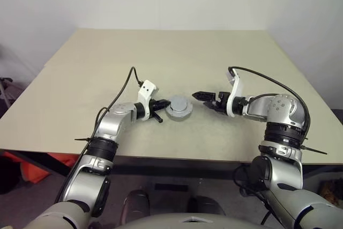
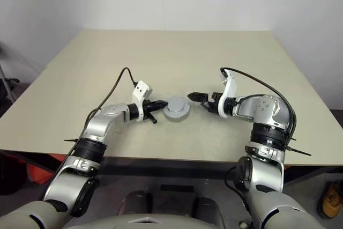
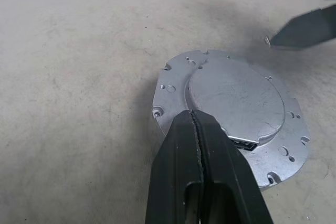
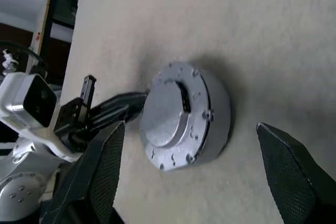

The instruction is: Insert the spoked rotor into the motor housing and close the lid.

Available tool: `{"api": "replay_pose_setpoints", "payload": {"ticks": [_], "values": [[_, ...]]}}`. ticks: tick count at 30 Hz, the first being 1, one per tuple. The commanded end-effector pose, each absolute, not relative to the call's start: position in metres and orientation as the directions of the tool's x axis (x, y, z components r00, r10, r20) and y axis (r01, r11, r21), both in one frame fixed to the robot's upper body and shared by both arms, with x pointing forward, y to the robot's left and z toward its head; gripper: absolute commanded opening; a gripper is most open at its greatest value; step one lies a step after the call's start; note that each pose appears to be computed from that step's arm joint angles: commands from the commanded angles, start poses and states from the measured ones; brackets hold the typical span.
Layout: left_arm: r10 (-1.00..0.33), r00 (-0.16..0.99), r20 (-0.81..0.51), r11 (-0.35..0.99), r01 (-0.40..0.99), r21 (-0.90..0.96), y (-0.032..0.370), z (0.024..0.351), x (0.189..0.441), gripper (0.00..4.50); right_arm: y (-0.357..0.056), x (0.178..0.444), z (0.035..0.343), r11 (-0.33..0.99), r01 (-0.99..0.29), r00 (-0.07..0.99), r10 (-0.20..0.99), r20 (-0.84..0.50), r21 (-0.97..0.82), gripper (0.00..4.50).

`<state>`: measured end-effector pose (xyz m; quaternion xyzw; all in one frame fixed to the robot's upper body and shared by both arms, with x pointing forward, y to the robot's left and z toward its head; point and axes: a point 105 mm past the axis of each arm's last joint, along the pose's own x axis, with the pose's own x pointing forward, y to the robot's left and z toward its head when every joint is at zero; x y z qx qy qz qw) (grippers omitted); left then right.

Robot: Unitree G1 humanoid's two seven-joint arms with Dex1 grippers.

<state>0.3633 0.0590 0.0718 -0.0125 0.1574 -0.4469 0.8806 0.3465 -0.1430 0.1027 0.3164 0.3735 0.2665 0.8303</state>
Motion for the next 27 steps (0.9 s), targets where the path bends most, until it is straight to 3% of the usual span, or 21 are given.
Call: {"api": "replay_pose_setpoints", "payload": {"ticks": [1, 7, 16, 27], "values": [[-0.797, 0.533, -0.284, 0.589, 0.790, -0.170, 0.055, 0.067, 0.361, 0.00, -0.145, 0.343, 0.094, 0.653, -0.172, 0.573, 0.676, -0.464, 0.738, 4.49], [-0.791, 0.540, -0.286, 0.595, 0.787, -0.162, 0.058, 0.068, 0.362, 0.00, -0.138, 0.343, 0.087, 0.614, -0.144, 0.560, 0.697, -0.447, 0.776, 4.49], [-0.784, 0.550, -0.288, 0.604, 0.783, -0.148, 0.060, 0.069, 0.364, 0.00, -0.105, 0.350, 0.095, 0.467, -0.169, 0.542, 0.779, -0.314, 0.868, 4.49], [-0.770, 0.565, -0.295, 0.619, 0.773, -0.135, 0.066, 0.068, 0.364, 0.00, -0.074, 0.366, 0.102, 0.381, -0.199, 0.563, 0.799, -0.213, 0.903, 4.49]]}}
